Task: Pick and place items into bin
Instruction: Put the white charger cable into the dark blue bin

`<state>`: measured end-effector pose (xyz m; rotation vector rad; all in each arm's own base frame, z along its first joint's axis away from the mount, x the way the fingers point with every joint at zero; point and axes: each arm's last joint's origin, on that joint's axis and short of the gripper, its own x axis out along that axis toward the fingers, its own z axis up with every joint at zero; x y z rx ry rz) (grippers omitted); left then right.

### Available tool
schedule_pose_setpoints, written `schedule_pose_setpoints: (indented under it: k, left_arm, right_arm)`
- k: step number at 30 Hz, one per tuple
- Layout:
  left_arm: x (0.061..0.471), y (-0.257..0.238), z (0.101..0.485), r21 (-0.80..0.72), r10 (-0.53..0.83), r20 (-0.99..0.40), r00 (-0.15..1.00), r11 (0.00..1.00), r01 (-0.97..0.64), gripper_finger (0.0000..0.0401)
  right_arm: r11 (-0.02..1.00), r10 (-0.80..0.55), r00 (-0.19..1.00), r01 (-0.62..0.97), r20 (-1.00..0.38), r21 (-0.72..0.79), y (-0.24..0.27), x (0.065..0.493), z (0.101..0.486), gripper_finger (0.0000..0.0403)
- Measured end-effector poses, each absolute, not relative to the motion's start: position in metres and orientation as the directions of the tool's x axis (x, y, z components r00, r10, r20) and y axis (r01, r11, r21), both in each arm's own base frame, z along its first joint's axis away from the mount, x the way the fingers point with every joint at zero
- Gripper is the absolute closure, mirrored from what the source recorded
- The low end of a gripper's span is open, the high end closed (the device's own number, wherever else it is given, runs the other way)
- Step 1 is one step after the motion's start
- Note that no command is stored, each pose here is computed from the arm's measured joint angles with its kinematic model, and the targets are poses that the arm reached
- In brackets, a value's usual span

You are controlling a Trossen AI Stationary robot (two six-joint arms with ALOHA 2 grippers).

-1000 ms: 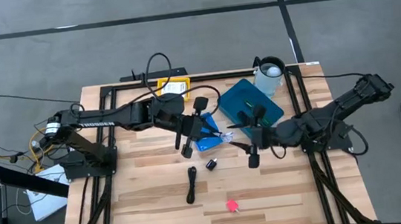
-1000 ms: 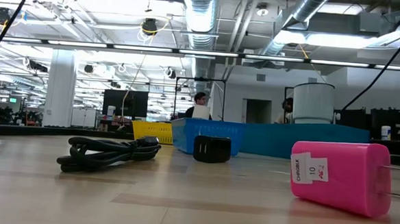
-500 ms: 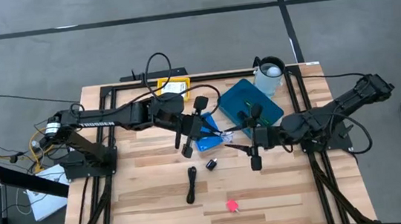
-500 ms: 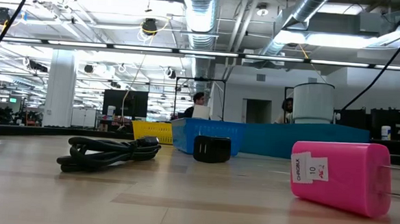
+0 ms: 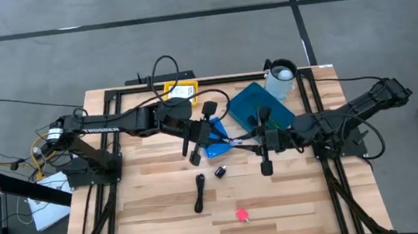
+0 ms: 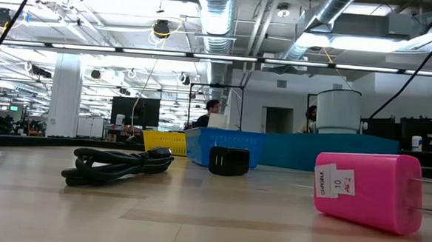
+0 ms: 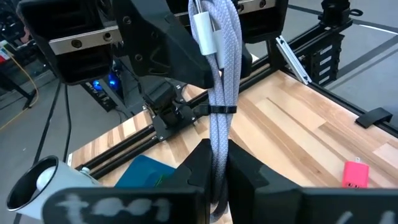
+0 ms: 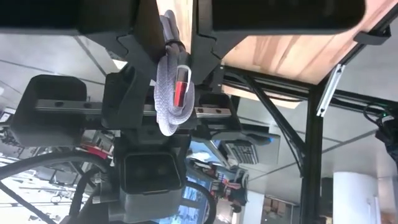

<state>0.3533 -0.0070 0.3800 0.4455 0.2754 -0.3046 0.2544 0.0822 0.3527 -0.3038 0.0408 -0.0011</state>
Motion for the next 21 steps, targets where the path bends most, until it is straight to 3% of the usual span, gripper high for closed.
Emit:
schedule_pose_setpoints:
  k: [11,21]
  left_arm:
    - [0.353,-0.009,0.38,0.358,-0.273,-0.319,0.908,0.852,0.382,0.0348]
    - [0.352,-0.023,0.377,0.343,-0.173,-0.358,0.918,0.89,0.301,0.0233]
  right_arm:
    - [0.956,-0.01,0.999,-0.004,-0.045,-0.292,0.082,0.254,0.352,0.0361]
    - [0.956,-0.017,0.999,0.001,-0.049,-0.294,0.082,0.254,0.352,0.0361]
